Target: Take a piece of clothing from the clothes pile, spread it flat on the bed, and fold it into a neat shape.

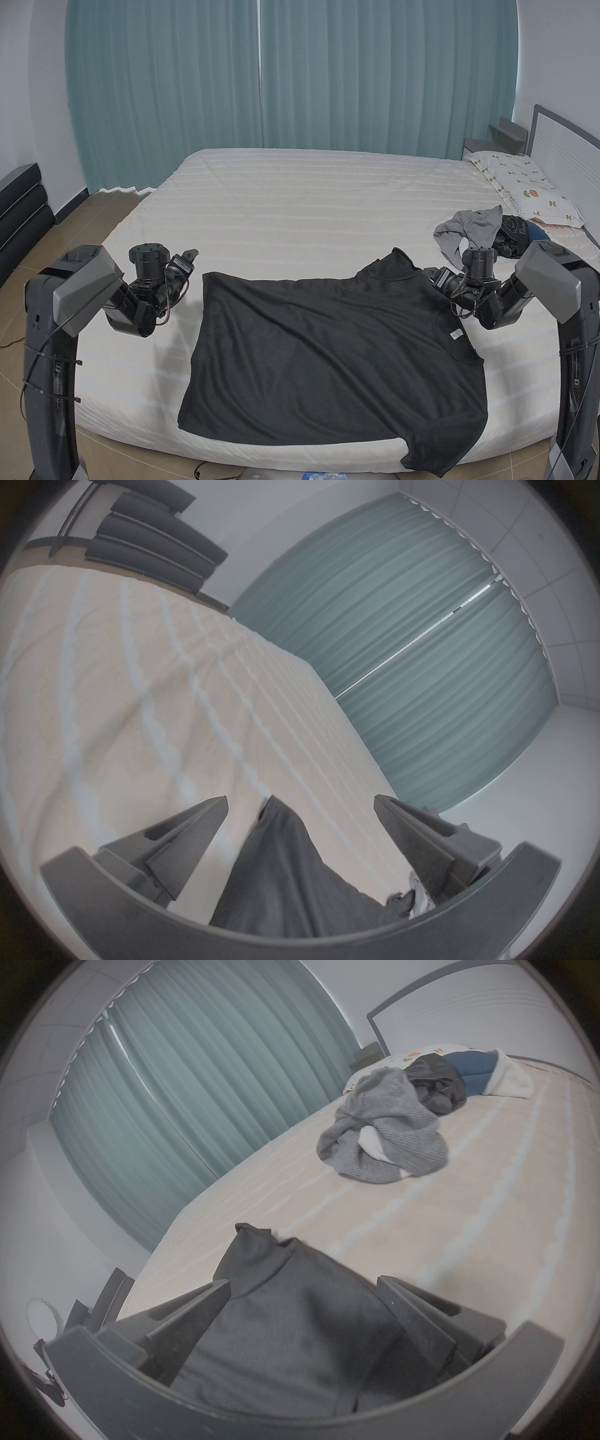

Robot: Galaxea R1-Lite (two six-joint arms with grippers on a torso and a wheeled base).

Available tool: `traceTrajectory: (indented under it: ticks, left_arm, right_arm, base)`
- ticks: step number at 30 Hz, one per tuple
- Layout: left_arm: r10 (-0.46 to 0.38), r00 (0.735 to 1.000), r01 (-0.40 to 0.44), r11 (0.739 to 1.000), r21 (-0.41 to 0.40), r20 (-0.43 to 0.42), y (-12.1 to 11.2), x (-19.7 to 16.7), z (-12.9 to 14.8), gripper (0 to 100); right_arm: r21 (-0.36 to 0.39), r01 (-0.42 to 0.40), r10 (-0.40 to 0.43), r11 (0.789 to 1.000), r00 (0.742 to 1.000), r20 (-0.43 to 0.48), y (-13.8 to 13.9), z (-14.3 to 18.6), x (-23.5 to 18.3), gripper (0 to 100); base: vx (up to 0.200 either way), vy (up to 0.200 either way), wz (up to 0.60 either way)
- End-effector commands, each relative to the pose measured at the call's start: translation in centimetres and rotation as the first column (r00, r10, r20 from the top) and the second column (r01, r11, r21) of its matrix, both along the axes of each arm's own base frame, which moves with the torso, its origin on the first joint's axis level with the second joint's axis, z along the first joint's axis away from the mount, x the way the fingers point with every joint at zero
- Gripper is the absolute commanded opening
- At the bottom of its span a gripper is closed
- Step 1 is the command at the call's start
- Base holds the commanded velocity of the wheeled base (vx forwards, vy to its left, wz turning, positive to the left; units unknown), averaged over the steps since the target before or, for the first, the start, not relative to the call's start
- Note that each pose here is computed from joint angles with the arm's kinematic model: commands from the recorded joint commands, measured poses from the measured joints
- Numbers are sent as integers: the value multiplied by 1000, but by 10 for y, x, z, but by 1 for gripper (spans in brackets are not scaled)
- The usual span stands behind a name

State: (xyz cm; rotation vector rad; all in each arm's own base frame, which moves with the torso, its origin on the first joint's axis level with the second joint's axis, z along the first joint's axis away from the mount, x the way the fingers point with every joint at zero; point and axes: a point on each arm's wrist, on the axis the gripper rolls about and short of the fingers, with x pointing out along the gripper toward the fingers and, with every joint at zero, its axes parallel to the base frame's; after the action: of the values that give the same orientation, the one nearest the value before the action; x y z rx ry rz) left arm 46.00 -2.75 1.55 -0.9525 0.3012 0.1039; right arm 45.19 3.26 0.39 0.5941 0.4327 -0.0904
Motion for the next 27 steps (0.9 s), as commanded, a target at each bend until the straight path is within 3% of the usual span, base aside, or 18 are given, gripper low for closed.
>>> traceTrajectory:
  ticks: [1,6,11,14,16,19,22,27]
  left_arm:
    - [-73,997,73,994,-75,2,4,-62,57,100]
    - [-112,989,104,991,-89,-94,-8,-105,51,100]
    - [-132,984,116,985,-127,-118,-16,-135,51,100]
    - [-188,970,171,978,-119,-154,-31,-168,47,100]
    - [-204,963,185,975,-120,-174,-35,-179,45,100]
    - [-251,938,229,966,-117,-239,-46,-205,34,100]
    - [-268,926,233,960,-155,-267,-48,-218,26,100]
    - [-259,933,220,960,-174,-249,-48,-214,17,100]
  right_arm:
    - [84,-23,25,996,1000,-17,-2,61,-73,100]
    - [95,-33,42,995,995,-91,-9,68,-128,100]
    - [94,-47,60,994,988,-144,-6,67,-167,100]
    - [101,-69,88,993,976,-201,-2,60,-192,100]
    - [118,-77,101,990,971,-218,0,57,-197,100]
    - [210,-40,95,977,961,-260,-2,50,-206,100]
    - [272,-3,64,962,975,-215,-12,51,-206,100]
    - [296,-50,108,954,977,-183,-13,50,-220,100]
  base:
    - [0,0,0]
    - [0,0,0]
    - [0,0,0]
    - [-67,0,0]
    - [-200,0,0]
    - [-200,0,0]
    - [-200,0,0]
    - [0,0,0]
